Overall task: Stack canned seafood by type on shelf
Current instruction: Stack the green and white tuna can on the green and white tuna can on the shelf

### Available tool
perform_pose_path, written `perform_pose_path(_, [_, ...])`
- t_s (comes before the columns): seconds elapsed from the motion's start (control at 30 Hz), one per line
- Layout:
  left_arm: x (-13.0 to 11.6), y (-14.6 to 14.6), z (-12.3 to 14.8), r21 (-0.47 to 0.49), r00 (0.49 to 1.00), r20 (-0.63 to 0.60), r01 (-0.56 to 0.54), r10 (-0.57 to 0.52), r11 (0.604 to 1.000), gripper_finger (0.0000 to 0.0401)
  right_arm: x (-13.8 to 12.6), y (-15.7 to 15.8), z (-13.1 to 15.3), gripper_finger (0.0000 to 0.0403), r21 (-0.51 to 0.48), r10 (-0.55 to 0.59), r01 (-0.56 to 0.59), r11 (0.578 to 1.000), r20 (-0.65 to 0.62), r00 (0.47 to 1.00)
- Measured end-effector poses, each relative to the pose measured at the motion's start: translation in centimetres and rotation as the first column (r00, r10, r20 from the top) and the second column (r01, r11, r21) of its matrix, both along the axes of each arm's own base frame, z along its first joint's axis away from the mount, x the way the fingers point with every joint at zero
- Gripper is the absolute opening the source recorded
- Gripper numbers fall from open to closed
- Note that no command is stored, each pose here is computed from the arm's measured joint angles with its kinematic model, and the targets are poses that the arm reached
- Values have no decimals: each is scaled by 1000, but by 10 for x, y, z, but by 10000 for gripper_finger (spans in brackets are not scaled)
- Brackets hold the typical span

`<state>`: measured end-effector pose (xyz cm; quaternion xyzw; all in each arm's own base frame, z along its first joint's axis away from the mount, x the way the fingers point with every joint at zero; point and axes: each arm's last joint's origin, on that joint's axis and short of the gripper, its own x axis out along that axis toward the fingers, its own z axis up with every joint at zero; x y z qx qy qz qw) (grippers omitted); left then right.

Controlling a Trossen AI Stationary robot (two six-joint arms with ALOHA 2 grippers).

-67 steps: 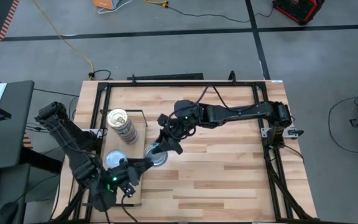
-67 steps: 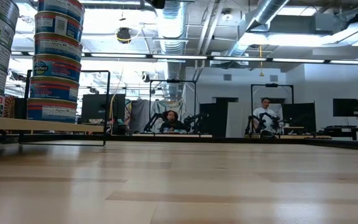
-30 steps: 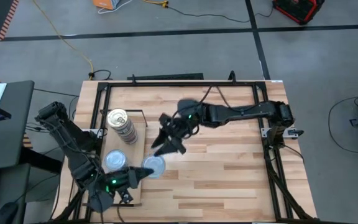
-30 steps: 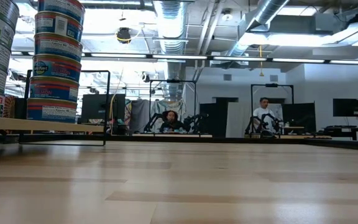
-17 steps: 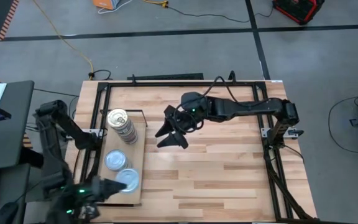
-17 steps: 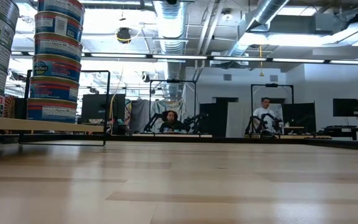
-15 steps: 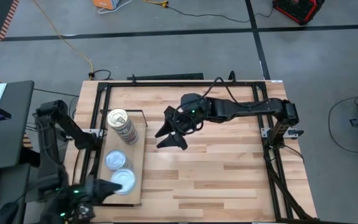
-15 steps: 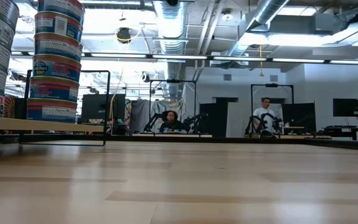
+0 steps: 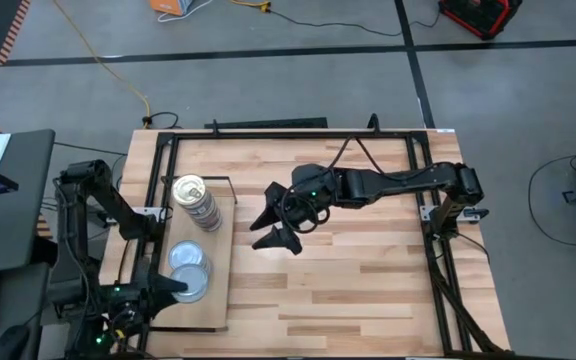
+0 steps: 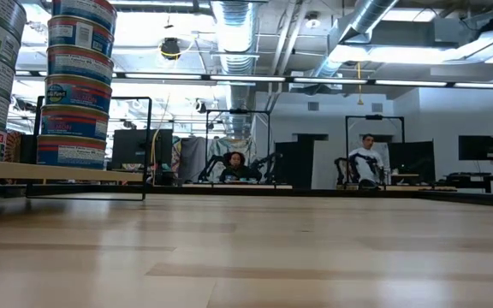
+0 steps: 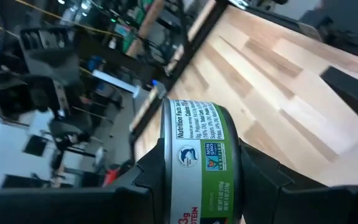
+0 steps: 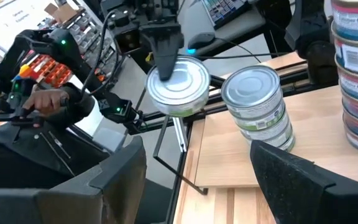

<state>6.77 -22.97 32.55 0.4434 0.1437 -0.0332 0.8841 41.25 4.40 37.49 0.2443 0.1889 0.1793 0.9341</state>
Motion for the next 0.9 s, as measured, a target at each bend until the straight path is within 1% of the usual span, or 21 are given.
perform_pose_path(0.07, [-1, 2, -1, 5, 999, -35, 6, -6, 1000, 131, 0, 2, 0, 311, 0, 4, -4, 1000, -2, 1000])
perform_pose_path(0.23, [-10, 8, -6, 91, 994, -103, 42, -32, 995, 131, 0, 4, 0, 311, -6, -8, 8, 1000, -3, 1000])
perform_pose_path(0.33, [-14, 17, -8, 107, 989, -149, 19, -3, 994, 131, 0, 4, -1, 311, -14, -30, 30, 999, -9, 1000])
perform_pose_path(0.4, [-17, 20, -8, 93, 990, -137, 3, 10, 996, 131, 0, 4, -1, 311, -16, -37, 37, 999, -11, 999])
perform_pose_path(0.6, [-21, 26, -8, 139, 988, -154, 5, 16, 990, 131, 0, 4, -1, 311, -17, -41, 41, 999, -8, 999])
perform_pose_path(0.67, [-21, 27, -8, 129, 985, -173, -5, 27, 992, 131, 0, 4, -1, 311, -18, -45, 45, 999, -7, 999])
perform_pose_path(0.83, [-18, 29, -8, 138, 980, -195, -19, 46, 990, 131, 0, 4, -1, 311, -23, -62, 61, 998, -2, 998])
perform_pose_path(0.9, [-14, 30, -8, 158, 978, -199, -24, 56, 987, 131, 0, 4, 0, 311, -22, -60, 60, 998, 9, 998])
